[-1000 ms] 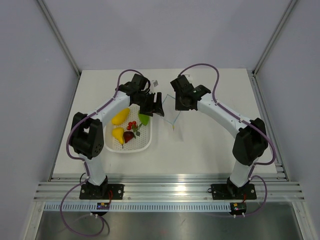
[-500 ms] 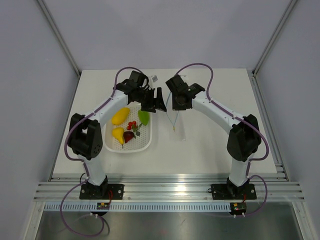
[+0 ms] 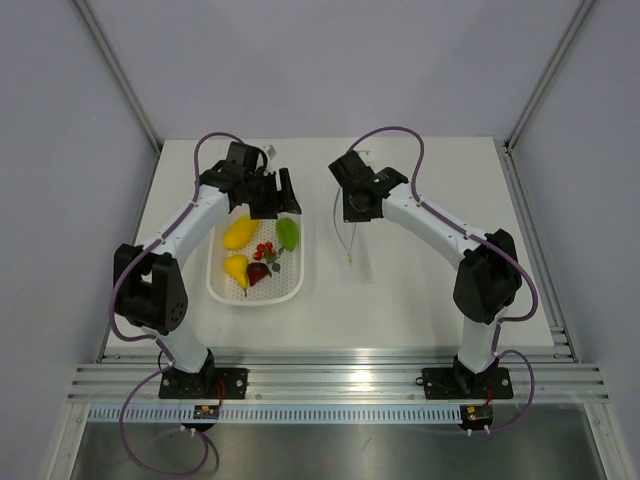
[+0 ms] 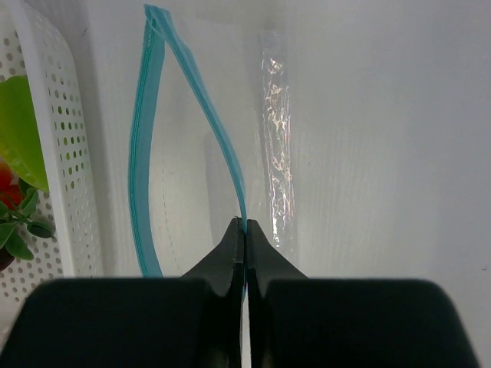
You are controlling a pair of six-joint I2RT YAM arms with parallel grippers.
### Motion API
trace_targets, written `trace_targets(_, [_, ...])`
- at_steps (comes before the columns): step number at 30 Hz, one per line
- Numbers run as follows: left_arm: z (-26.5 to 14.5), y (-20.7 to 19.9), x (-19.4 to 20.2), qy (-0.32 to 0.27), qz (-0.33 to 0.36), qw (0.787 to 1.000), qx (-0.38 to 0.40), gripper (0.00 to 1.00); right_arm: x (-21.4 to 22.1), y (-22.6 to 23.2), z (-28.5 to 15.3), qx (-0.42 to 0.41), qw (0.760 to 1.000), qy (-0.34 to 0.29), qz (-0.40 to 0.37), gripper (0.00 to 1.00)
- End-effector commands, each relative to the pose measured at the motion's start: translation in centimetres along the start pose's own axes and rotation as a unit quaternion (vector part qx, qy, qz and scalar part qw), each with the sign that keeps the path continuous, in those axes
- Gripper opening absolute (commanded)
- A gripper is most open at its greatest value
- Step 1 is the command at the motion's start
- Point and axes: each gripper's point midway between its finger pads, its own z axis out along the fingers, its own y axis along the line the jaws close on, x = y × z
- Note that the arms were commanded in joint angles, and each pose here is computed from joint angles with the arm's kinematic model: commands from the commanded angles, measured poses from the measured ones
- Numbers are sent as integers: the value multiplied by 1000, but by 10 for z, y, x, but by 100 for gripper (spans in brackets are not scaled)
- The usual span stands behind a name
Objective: Place the food in the zip-top bag and seal the zipper
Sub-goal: Pick up the fake fruit from the bin.
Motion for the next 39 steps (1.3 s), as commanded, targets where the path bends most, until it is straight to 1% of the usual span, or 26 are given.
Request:
trace_targets(1, [-2,34,1,-31,-30,995,-85,73,-17,8,-13,-9,1000,-29,1,0])
trace_targets(3, [2,47,0,-36,-42,992,-112,73,-16,10,-14,-11,1000,-28,0,0])
trace_targets(4, [10,52,2,-25,-50,991,-118,74,-16,11,-15,-12,1000,-28,-1,0])
trace_targets(7, [24,56,4,-12,-65,991,-118,75,-15,11,-14,-13,1000,-28,-1,0])
trace_targets(14, [49,74,2,1,-104,986,-133,69,-13,14,-16,-16,999,-28,-2,0])
trace_targets(17, [58,82,0,-5,-120,984,-134,64,-13,16,-16,-18,999,-28,-2,0])
trace_targets(18, [61,82,-3,-6,-122,984,-131,61,-13,16,-17,-19,999,-28,-2,0])
trace_targets(20, [65,82,-3,0,-124,984,-129,57,-14,16,-17,-19,999,-29,-1,0])
trace_targets(25, [75,87,7,16,-133,983,-127,54,-15,16,-19,-19,999,-31,-3,0])
trace_targets(28, [77,84,8,17,-135,984,-115,49,-16,16,-21,-20,999,-33,-2,0])
trace_targets(29, [78,84,9,19,-136,984,-113,45,-16,15,-19,-18,999,-32,-2,0])
trace_targets(31, [77,81,7,19,-135,985,-110,42,-17,16,-21,-20,999,-34,-2,0])
trace_targets(33, [73,80,6,17,-133,985,-110,36,-17,15,-22,-20,999,-35,-1,0])
trace_targets(35, [63,75,-1,1,-125,986,-110,29,-17,15,-22,-19,999,-35,-1,0])
trace_targets(38, [42,67,-15,-27,-112,987,-110,24,-17,15,-22,-19,999,-36,-2,0])
trace_targets(39, [36,65,-19,-35,-107,988,-110,20,-16,14,-22,-18,999,-34,-2,0])
